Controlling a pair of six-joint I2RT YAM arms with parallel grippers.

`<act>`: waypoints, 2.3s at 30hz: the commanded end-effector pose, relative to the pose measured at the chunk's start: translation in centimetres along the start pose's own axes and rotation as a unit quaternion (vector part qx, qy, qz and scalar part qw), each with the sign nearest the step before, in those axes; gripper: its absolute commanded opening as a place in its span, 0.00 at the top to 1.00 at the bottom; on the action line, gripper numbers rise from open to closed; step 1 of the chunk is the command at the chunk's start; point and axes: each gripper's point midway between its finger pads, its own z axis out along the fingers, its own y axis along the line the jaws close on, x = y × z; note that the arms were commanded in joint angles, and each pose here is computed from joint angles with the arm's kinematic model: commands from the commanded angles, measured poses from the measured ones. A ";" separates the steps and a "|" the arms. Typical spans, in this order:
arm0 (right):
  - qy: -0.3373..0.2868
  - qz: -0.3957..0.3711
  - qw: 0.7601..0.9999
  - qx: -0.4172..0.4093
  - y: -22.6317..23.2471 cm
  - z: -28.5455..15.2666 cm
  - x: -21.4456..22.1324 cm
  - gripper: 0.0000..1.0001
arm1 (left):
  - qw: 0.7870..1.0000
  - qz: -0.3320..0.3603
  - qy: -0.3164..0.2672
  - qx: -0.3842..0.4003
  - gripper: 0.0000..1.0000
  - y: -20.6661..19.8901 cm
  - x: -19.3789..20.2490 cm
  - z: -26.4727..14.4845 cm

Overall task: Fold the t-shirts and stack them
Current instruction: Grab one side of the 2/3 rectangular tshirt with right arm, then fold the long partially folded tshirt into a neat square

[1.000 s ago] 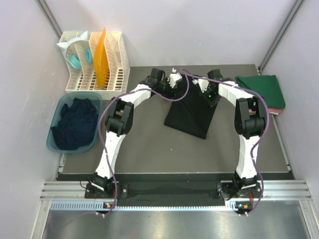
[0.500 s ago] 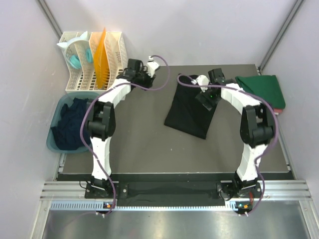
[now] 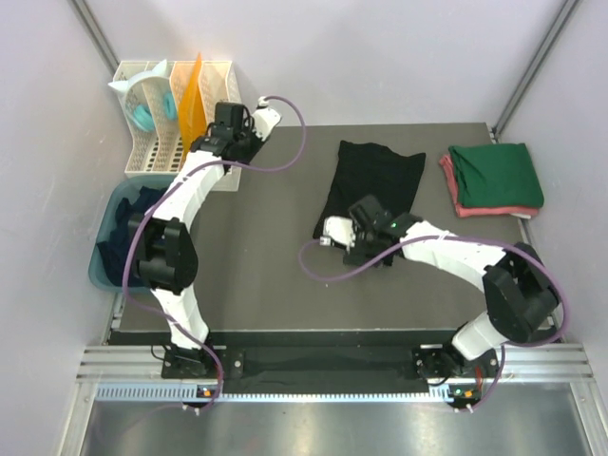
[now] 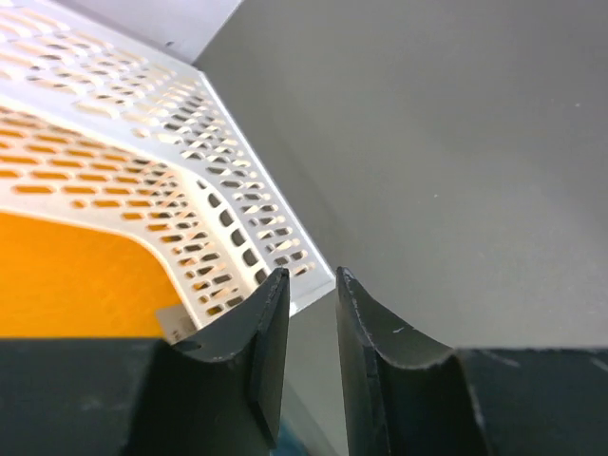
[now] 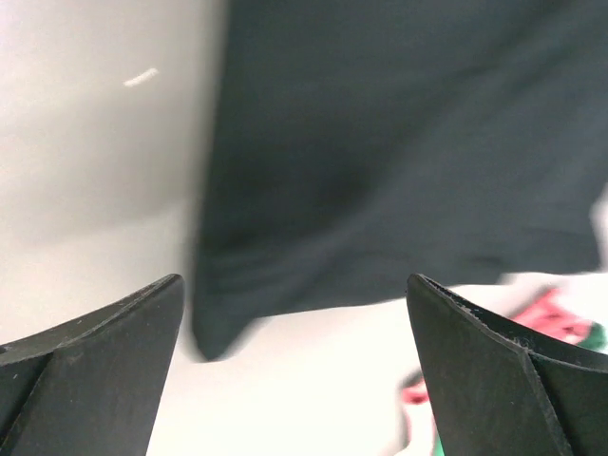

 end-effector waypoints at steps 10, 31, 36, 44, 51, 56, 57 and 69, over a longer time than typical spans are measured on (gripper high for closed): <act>0.038 0.032 0.999 0.020 3.1 4.9 -0.8 0.03 | 0.998 0.011 -0.039 -0.038 0.69 0.4 0.0 -6.2; 0.045 0.041 0.995 -0.076 6.7 6.6 -2.3 0.78 | 0.996 0.040 -0.047 -0.059 0.66 5.3 -0.9 -4.6; -0.026 0.040 0.991 -0.121 6.0 1.5 -5.7 0.89 | 0.997 0.046 -0.039 -0.056 0.65 5.6 -0.1 -4.2; -0.099 0.033 0.979 -0.176 6.1 -4.6 -9.3 1.00 | 0.998 0.040 -0.022 -0.043 0.65 5.3 0.4 -3.3; -0.056 -0.035 0.997 0.028 -1.0 -3.4 -5.4 1.00 | 0.998 0.039 -0.015 -0.041 0.65 5.1 0.4 -3.7; -0.012 -0.011 0.995 0.097 -7.6 -2.4 -2.6 1.00 | 0.999 0.030 -0.015 -0.041 0.65 5.0 0.4 -3.9; -0.009 -0.006 0.994 0.109 -8.9 -2.2 -2.7 1.00 | 0.999 0.030 -0.014 -0.037 0.64 4.7 0.6 -3.7; 0.035 -0.019 0.985 0.169 -14.8 -0.5 -1.3 1.00 | 0.999 0.034 -0.011 -0.023 0.63 4.0 1.3 -2.3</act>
